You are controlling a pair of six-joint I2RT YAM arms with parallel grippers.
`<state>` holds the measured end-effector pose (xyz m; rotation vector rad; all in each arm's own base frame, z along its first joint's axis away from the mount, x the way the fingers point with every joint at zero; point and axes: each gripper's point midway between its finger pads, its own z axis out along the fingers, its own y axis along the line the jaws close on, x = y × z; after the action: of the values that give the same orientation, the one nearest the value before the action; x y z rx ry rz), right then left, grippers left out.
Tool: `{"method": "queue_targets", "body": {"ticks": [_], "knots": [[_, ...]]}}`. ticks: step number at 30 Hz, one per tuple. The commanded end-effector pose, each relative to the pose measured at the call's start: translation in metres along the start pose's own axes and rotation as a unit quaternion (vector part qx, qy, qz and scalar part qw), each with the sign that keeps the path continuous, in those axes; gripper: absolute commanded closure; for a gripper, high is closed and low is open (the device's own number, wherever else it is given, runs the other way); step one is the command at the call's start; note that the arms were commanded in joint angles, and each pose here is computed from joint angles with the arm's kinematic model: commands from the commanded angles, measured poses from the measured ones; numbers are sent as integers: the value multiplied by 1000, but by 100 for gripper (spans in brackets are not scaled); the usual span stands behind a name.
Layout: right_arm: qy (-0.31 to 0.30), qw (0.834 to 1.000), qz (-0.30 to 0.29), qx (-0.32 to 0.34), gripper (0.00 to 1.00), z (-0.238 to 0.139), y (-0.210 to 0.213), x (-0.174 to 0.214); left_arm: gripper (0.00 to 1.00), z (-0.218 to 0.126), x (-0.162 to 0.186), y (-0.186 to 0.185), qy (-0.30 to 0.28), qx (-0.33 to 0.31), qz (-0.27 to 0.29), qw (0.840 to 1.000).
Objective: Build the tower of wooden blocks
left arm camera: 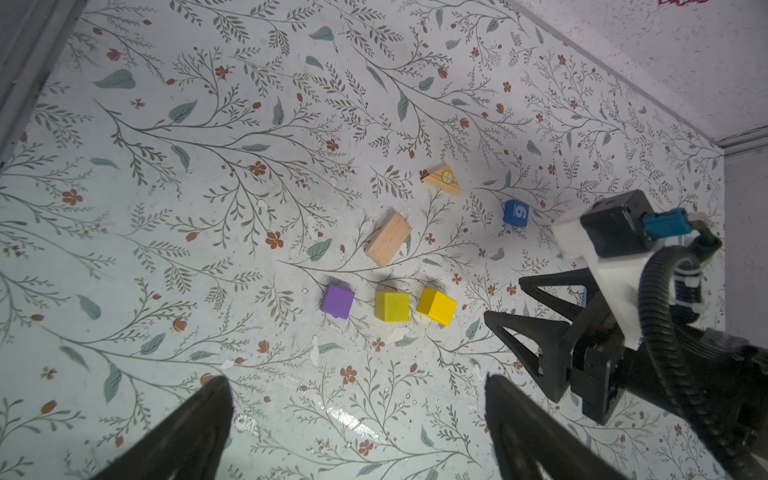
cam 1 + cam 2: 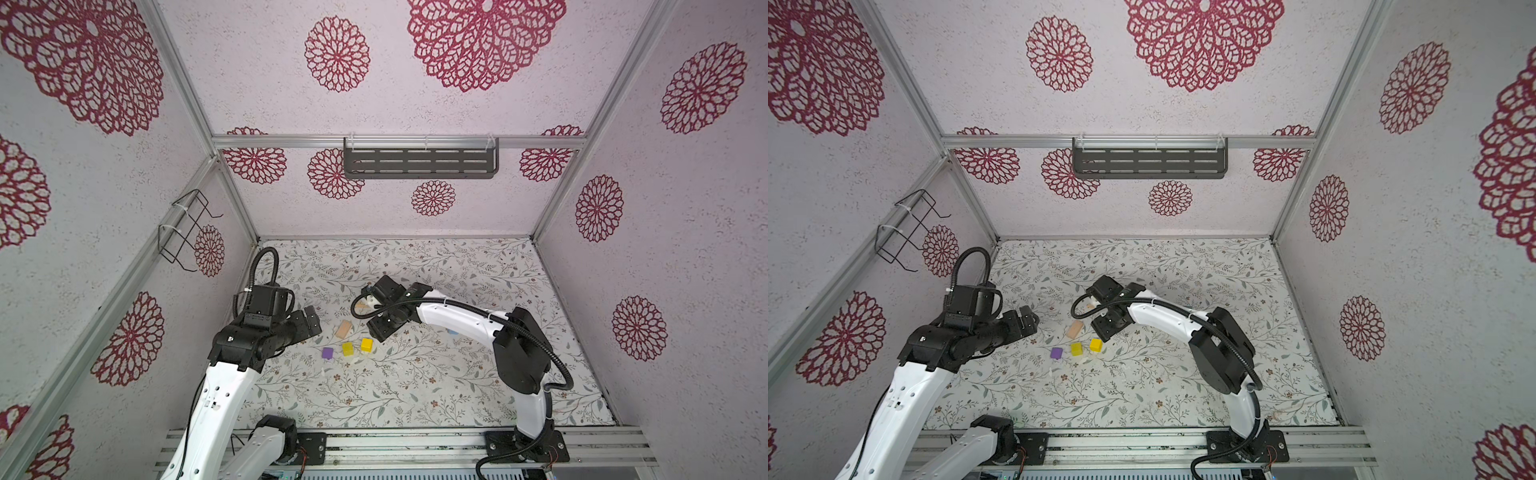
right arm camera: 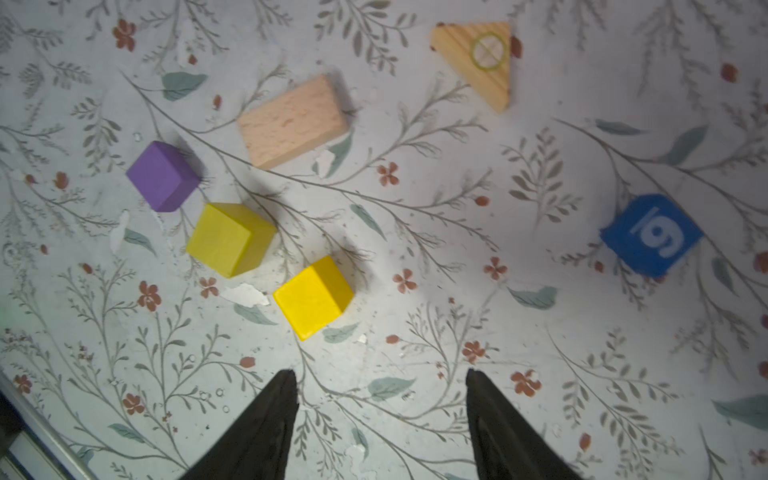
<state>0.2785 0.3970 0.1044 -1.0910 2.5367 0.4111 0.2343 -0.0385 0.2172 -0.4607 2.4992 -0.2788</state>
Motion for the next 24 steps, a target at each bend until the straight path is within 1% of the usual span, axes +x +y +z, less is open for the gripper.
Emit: {"method": "queue_targets", "body": {"ticks": [1,3,7,13,24], "knots": [[-20,999,-43,-24,32,-7,19,-18,3,0,10,4,16,5,3,1000],[-13,998,-54,-31,33,-2,24,-17,3,0,10,5,16,6,3,1000],[6,997,-70,-39,41,7,33,-13,3,1,11,5,19,8,4,1000],[30,996,-79,-17,40,21,27,-3,3,2,7,4,20,11,6,1000],[54,994,-97,-6,41,38,29,9,3,4,5,6,23,9,2,1000]]}}
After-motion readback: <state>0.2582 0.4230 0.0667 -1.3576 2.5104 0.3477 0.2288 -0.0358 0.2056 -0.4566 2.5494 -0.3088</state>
